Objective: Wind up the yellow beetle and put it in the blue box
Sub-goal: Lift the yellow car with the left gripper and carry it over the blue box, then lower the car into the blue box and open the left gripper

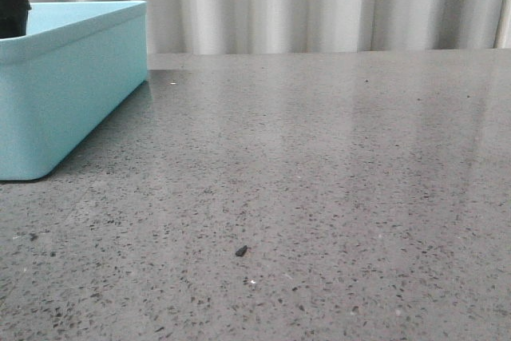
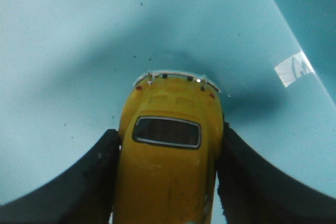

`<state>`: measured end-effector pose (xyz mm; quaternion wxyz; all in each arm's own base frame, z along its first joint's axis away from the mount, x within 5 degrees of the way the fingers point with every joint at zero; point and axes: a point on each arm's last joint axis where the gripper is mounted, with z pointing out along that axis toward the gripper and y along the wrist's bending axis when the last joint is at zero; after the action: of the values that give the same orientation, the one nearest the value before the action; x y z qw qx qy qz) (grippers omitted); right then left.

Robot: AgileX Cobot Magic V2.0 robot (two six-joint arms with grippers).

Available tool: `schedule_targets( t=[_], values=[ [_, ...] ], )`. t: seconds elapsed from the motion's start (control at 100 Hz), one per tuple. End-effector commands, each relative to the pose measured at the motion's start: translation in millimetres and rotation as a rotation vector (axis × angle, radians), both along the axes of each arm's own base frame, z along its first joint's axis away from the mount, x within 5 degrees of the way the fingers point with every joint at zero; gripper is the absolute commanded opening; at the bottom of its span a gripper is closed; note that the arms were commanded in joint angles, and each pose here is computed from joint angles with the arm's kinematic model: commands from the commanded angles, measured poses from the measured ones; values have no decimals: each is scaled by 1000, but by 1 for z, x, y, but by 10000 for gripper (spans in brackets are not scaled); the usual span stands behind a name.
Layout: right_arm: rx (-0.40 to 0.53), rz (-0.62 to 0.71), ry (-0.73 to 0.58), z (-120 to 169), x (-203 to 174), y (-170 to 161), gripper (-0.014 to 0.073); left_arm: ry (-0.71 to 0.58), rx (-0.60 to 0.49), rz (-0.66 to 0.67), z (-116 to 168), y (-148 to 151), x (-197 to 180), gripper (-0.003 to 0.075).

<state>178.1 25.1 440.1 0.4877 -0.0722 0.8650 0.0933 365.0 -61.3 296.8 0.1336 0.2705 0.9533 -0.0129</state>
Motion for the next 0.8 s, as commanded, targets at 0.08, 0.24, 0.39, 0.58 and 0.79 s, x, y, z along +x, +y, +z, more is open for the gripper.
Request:
schedule_targets(
  t=[0.08,0.24,0.39,0.58,0.79],
  values=[
    [18,-9,-104,16,-5,-1,-50,-99,-68,-30,24,-5,-3,58],
    [21,-6,-97,15,-5,0,-50,-102,-73,-31,24,-5,-3,297],
    [21,-5,-101,16,-8,0,-50,-106,-39,-29,24,-2,-3,400],
    [22,-5,-113,18,-11,0,-50,-97,-33,-30,23,-2,-3,413],
    [22,-5,-116,19,-12,0,-50,-75,-30,-33,26,-1,-6,405]
  ],
)
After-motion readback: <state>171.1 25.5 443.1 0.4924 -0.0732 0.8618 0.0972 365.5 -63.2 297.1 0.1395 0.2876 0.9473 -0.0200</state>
